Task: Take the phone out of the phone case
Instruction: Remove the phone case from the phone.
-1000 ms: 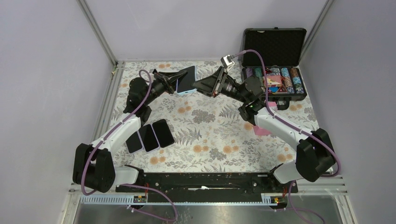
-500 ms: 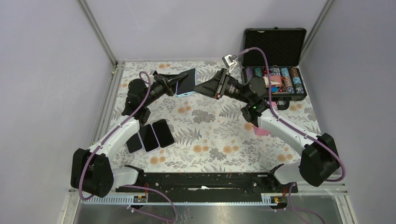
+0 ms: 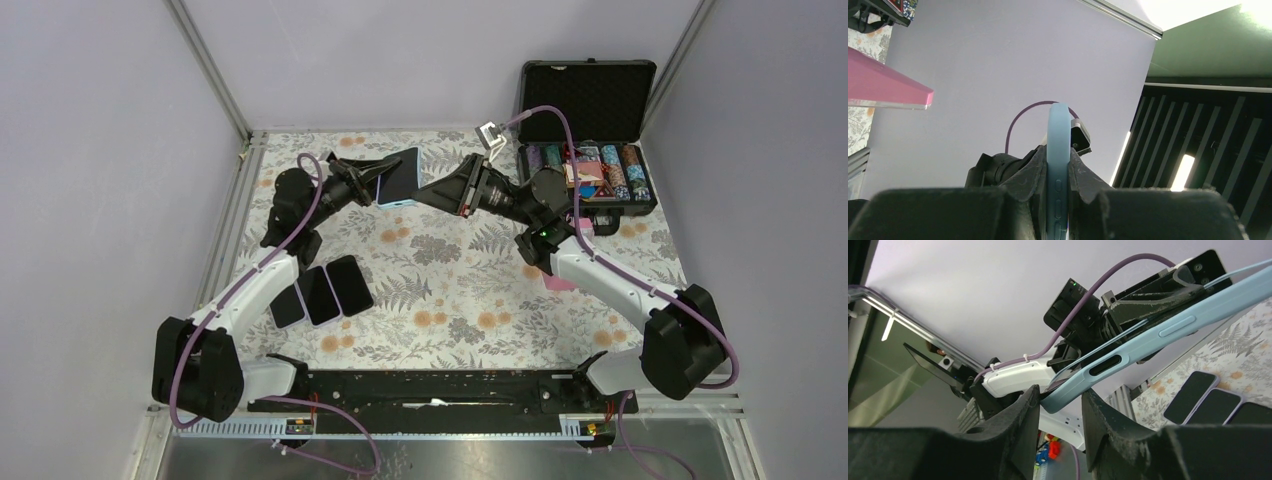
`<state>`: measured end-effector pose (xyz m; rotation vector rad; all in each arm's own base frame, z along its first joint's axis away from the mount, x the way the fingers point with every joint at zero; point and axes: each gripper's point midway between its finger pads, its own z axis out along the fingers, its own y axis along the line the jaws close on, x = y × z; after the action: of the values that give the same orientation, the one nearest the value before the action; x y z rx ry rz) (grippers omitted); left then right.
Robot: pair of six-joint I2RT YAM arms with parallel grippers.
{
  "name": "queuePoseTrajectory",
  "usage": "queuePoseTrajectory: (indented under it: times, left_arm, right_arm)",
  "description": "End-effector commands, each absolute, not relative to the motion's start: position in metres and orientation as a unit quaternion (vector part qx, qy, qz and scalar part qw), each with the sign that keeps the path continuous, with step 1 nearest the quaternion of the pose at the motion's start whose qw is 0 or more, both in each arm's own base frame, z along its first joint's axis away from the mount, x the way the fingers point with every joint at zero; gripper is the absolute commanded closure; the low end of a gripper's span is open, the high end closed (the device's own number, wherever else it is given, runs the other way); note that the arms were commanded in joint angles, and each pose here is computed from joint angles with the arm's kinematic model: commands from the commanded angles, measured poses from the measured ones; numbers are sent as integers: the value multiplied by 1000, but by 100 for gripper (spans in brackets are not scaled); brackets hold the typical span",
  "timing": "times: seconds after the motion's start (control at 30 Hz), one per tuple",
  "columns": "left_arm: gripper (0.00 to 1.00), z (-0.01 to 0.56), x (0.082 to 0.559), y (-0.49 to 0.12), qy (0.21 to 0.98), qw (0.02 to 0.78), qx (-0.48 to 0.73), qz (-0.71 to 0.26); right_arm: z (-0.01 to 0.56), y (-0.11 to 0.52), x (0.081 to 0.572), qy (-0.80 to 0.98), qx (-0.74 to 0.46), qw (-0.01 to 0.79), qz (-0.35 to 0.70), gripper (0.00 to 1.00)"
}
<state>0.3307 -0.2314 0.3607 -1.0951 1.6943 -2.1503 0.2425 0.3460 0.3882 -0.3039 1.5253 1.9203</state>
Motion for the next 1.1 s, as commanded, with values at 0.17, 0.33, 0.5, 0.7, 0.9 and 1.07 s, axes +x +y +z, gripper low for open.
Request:
queuePoseTrajectory:
  times: [0.17, 0.33, 0.5, 0.7, 0.9, 1.07]
  left_arm:
    - [100, 403, 329, -224, 506, 16, -415, -756]
    - [100, 399, 326, -223, 519, 21, -431, -738]
    - [100, 404, 326, -224, 520, 22, -426, -740]
    - [100, 426, 327, -222, 504, 42, -402, -763]
    - [100, 440, 336, -217, 489, 81, -380, -781]
    - [100, 447, 346, -218, 500, 121, -356, -780]
  right_arm:
    - [392, 347, 237, 550, -218, 431, 681, 74]
    - [378, 342, 246, 541, -243, 494, 636, 85]
    - [376, 345, 254, 534, -251, 511, 625, 96]
    - [366, 352, 258, 545, -203, 463, 669, 100]
    - [364, 350, 255, 563, -144, 410, 703, 48]
    - [391, 336, 247, 545, -113, 425, 714, 26]
